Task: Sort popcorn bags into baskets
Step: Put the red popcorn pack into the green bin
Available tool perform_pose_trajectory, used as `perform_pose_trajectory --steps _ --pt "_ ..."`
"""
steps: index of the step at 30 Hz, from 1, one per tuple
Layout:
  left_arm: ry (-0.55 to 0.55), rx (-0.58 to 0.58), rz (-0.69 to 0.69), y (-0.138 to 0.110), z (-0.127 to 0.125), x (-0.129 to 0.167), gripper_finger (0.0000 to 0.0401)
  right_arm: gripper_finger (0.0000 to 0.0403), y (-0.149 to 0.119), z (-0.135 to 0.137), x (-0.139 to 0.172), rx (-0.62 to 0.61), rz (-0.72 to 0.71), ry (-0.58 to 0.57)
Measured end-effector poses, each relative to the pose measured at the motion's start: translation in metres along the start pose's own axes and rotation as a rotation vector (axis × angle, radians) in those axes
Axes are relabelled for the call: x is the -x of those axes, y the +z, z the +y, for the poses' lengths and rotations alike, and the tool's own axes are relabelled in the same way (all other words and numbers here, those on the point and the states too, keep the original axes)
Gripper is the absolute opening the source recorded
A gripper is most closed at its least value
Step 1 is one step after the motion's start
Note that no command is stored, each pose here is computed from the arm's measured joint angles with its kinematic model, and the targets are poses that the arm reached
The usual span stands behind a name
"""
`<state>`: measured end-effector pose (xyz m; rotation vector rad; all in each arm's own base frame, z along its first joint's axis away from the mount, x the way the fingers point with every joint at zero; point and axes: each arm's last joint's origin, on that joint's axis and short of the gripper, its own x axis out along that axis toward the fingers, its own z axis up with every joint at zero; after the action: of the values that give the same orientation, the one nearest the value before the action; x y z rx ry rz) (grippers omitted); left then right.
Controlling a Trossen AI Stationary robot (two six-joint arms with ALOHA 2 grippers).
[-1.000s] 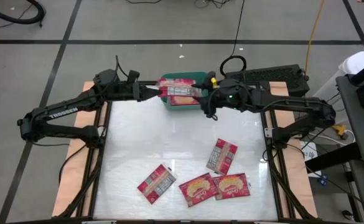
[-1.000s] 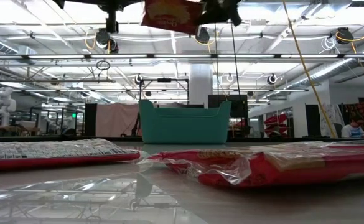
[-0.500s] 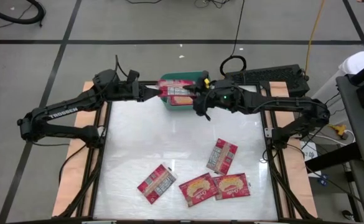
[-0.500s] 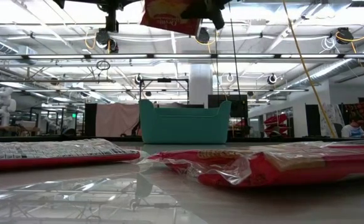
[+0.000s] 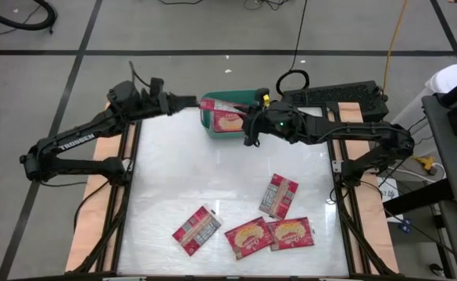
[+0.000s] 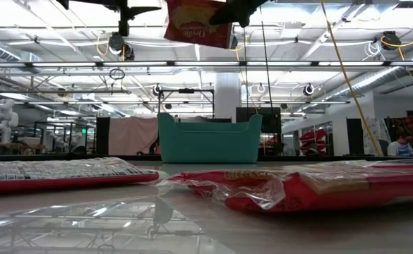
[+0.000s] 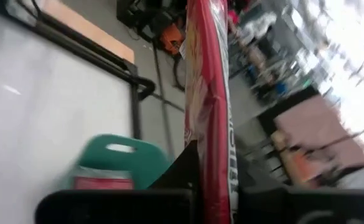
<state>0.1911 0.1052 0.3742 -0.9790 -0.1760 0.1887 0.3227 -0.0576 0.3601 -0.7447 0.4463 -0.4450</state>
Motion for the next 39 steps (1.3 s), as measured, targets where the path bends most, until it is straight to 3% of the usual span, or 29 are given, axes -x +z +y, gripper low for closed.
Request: perform_pose_trajectory --steps 7,17,24,29,39 --pt "0.071 -0.112 -0.105 0.018 0.007 0.013 0.0237 0.0009 -0.005 -0.005 0.004 -0.401 0.009 0.048" --pt "0.211 -0.147 -0.017 0.013 0.023 0.016 0.0250 0.0010 -0.011 -0.034 0.007 -0.880 -0.093 0.073" --pt "0.143 -0.202 -0.020 0.011 0.015 0.012 0.0250 0.0010 -0.011 -0.065 0.008 -1.156 -0.298 0.001" --pt "0.079 -0.290 -0.137 0.012 0.001 0.008 0.0250 0.0010 -0.008 -0.086 0.011 -1.275 -0.521 -0.055" --pt "-0.115 -0.407 -0.344 0.008 -0.015 -0.023 0.0250 0.0011 -0.034 -0.067 0.013 -1.453 -0.865 -0.060"
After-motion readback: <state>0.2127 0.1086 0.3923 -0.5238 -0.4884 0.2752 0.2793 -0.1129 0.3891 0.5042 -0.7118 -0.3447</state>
